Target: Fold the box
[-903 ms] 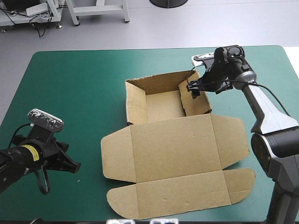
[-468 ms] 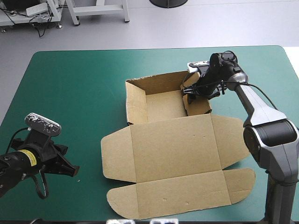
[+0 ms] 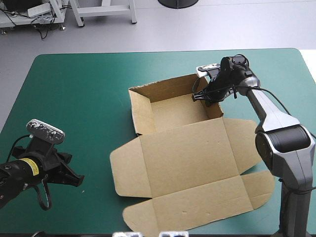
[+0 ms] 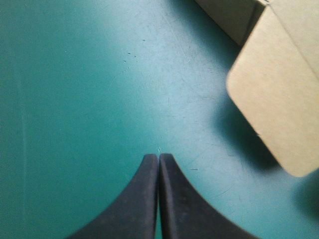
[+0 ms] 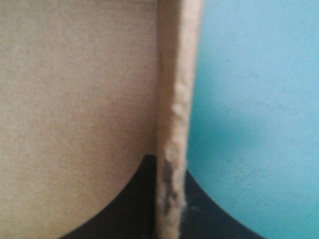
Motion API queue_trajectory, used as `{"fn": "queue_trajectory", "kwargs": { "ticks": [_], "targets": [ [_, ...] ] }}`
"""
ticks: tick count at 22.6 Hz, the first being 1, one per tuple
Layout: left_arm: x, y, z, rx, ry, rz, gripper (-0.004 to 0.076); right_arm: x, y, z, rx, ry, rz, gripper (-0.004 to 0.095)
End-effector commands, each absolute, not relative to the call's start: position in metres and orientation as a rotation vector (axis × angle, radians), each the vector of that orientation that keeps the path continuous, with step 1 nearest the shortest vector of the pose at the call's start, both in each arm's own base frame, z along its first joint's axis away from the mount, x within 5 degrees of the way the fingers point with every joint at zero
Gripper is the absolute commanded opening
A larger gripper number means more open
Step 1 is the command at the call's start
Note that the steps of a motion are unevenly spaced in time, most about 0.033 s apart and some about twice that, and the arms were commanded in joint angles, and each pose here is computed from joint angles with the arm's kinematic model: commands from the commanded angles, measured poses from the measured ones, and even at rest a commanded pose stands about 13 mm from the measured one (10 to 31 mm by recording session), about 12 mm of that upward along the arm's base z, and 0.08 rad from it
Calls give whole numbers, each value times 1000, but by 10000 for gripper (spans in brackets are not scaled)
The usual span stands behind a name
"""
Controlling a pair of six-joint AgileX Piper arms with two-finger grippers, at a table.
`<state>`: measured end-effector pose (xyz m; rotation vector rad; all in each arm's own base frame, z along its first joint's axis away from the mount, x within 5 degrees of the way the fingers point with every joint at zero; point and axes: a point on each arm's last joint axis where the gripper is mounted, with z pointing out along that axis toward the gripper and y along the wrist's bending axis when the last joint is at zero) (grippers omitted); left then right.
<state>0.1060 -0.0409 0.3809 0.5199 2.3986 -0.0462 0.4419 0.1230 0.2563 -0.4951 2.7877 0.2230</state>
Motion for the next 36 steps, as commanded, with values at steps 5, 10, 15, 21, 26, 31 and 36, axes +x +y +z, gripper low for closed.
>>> {"fn": "queue_trajectory", "kwargs": {
  "ticks": [5, 10, 15, 21, 26, 31, 36],
  "targets": [
    [107, -43, 392, 497, 2319, -82, -9, 449, 73, 333, -421, 2604, 84, -20],
    [108, -42, 392, 496, 2315, -60, -9, 453, -22, 357, -194, 2555, -12, -20],
    [110, -39, 393, 497, 2298, -12, -9, 437, -157, 342, 99, 2578, -202, -20],
    [115, -40, 399, 499, 2205, -1, -9, 431, -206, 314, 217, 2629, -238, -20],
    [114, -42, 397, 498, 2230, -32, -9, 436, -208, 315, 225, 2574, -241, 113],
    [111, -41, 394, 501, 2274, -31, -9, 437, -210, 316, 298, 2545, -241, 527],
    [111, -42, 394, 502, 2282, -52, -9, 434, -212, 318, 329, 2546, -267, 710]
  ]
}}
